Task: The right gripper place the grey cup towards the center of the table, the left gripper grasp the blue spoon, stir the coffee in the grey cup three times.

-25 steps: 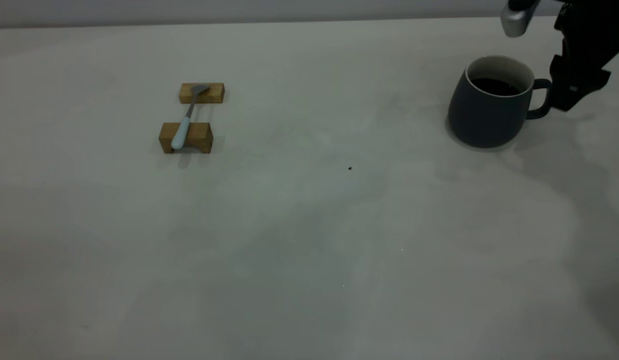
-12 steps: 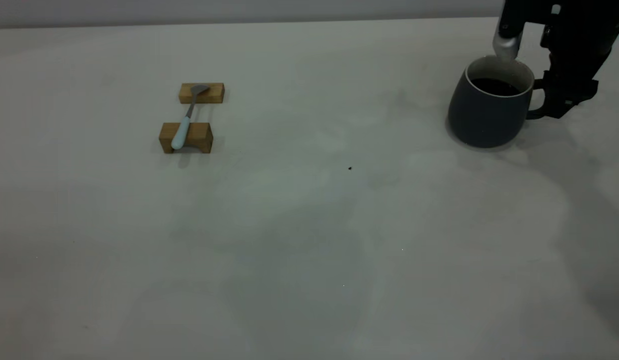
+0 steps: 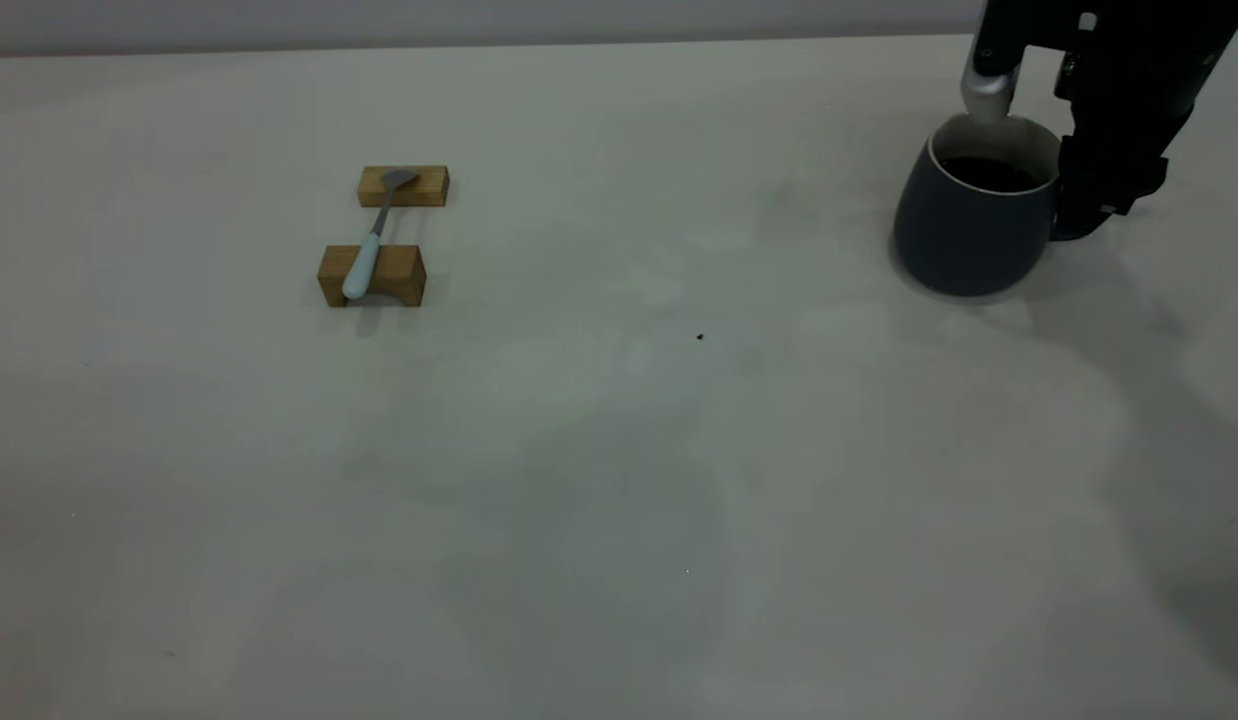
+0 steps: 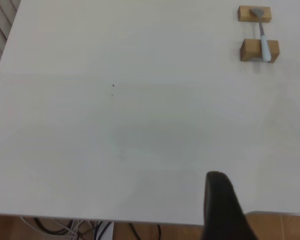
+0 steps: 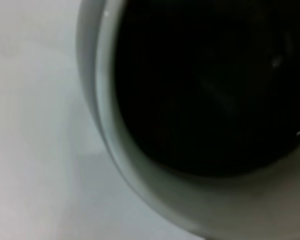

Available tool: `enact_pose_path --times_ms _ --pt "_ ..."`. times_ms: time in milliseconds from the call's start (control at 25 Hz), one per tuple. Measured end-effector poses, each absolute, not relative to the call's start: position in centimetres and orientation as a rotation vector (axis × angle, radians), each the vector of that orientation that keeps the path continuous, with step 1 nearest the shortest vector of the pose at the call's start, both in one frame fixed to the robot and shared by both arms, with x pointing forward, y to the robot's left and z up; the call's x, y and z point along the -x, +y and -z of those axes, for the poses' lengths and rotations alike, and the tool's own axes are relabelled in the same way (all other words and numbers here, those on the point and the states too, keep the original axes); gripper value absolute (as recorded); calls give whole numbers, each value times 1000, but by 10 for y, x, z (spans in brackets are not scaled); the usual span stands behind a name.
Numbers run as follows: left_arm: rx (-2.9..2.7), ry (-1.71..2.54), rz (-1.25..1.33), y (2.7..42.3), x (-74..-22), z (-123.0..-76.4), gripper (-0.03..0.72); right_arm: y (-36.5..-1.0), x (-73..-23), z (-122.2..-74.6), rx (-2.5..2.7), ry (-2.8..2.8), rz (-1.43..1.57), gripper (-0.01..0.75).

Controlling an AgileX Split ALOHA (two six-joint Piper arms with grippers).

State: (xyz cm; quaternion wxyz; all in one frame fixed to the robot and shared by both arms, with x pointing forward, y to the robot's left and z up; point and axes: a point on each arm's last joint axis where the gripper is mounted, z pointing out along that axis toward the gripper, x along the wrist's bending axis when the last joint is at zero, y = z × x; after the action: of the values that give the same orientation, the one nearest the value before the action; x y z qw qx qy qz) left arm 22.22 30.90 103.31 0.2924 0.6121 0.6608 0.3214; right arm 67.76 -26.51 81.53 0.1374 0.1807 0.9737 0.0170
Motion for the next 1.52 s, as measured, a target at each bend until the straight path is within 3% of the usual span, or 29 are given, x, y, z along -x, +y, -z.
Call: enact_pose_path --times_ms 320,960,1160,1320,1440,1520 --pt "-1631 1760 -856 309 -222 -1033 475 -238 -670 -814 -484 2885 -67 168" --pt "-1631 1760 -856 309 -222 -1033 475 -116 -638 -815 -376 2894 -252 167" --pt "-1631 1760 -856 309 -222 -1033 475 -94 -631 -815 -413 2867 -300 167" --pt "-1631 1760 -856 309 -222 -1033 475 -91 -630 -815 -482 2858 -315 202" --pt "-1631 1760 -856 309 -222 -1033 475 -91 -630 -816 -527 2852 -320 338" --pt "-1631 1760 -856 309 -222 -1033 475 -92 -629 -818 -552 2861 -314 472"
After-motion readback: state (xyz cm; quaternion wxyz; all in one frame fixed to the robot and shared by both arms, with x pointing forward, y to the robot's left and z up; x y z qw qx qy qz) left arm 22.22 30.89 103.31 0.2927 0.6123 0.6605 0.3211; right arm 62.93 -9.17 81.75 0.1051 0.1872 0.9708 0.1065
